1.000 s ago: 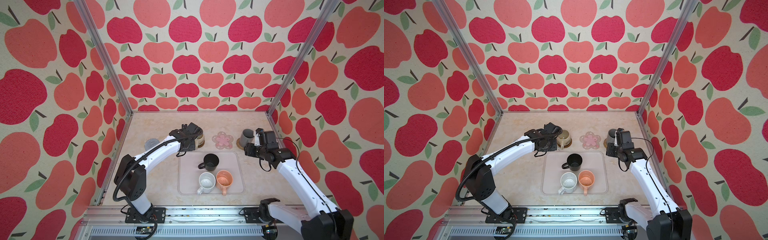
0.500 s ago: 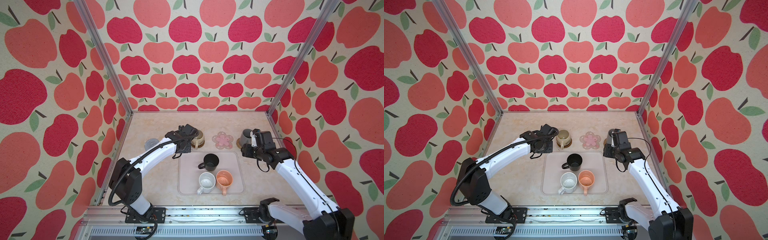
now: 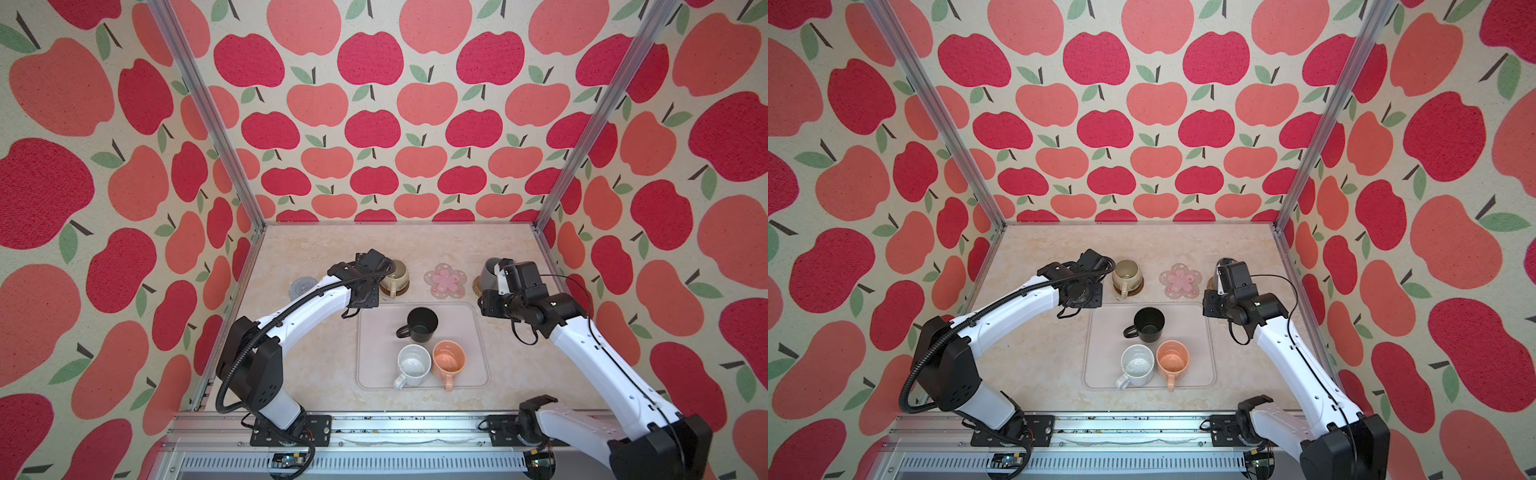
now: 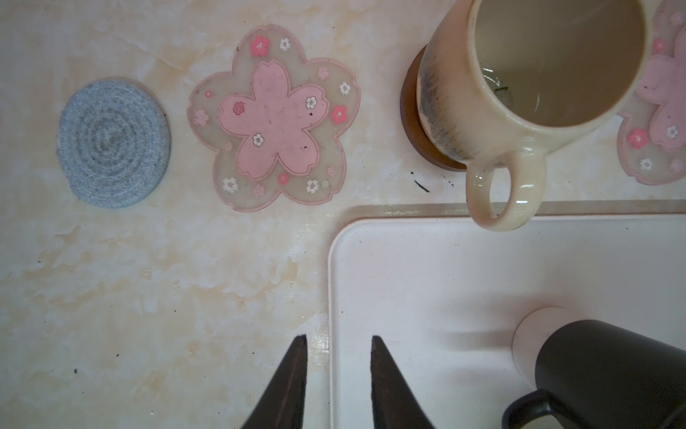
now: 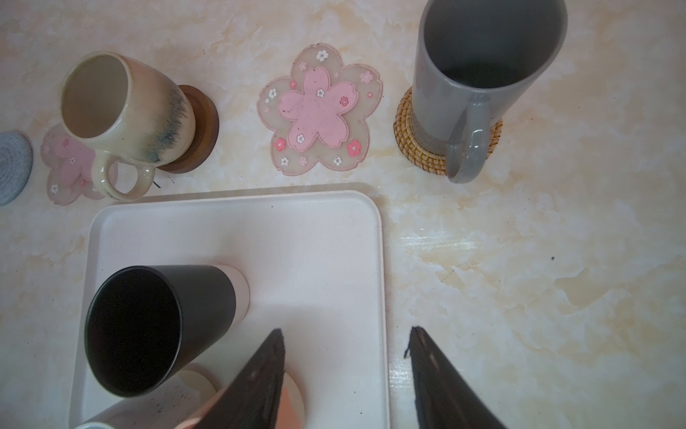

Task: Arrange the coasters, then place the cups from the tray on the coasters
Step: 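Draw the left gripper back while moving the right gripper toward the tray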

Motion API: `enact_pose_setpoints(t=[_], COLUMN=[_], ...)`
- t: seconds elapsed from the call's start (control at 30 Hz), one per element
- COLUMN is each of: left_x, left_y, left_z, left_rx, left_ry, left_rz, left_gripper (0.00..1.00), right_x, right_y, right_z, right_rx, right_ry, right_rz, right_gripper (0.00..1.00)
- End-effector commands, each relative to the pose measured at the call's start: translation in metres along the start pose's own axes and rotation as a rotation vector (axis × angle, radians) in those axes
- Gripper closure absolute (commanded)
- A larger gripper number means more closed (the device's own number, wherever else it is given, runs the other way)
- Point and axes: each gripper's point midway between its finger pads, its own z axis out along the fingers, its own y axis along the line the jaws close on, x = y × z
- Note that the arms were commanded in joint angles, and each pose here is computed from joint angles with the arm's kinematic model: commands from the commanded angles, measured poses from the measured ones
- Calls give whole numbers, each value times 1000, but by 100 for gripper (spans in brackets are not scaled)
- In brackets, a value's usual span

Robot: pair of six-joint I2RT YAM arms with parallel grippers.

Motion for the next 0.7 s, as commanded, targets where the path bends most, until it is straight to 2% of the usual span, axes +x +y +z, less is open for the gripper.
enact_pose_setpoints(t=[0.0, 0.27, 0.67], left_x=[8, 7, 12], left_y=[7, 4, 10], left_z=[-6, -9, -13], left_rx=[-7, 17, 4], left_ry=[19, 11, 16], left_rz=[31, 30, 52], left_gripper=[69, 69, 69], right_x=[2, 9, 41], right_y=[8, 24, 39], right_z=[-20, -40, -45], right_rx=[-2, -67, -85], right_ry=[5, -23, 74], right_rz=[-68, -85, -108], right_gripper=[45, 45, 44])
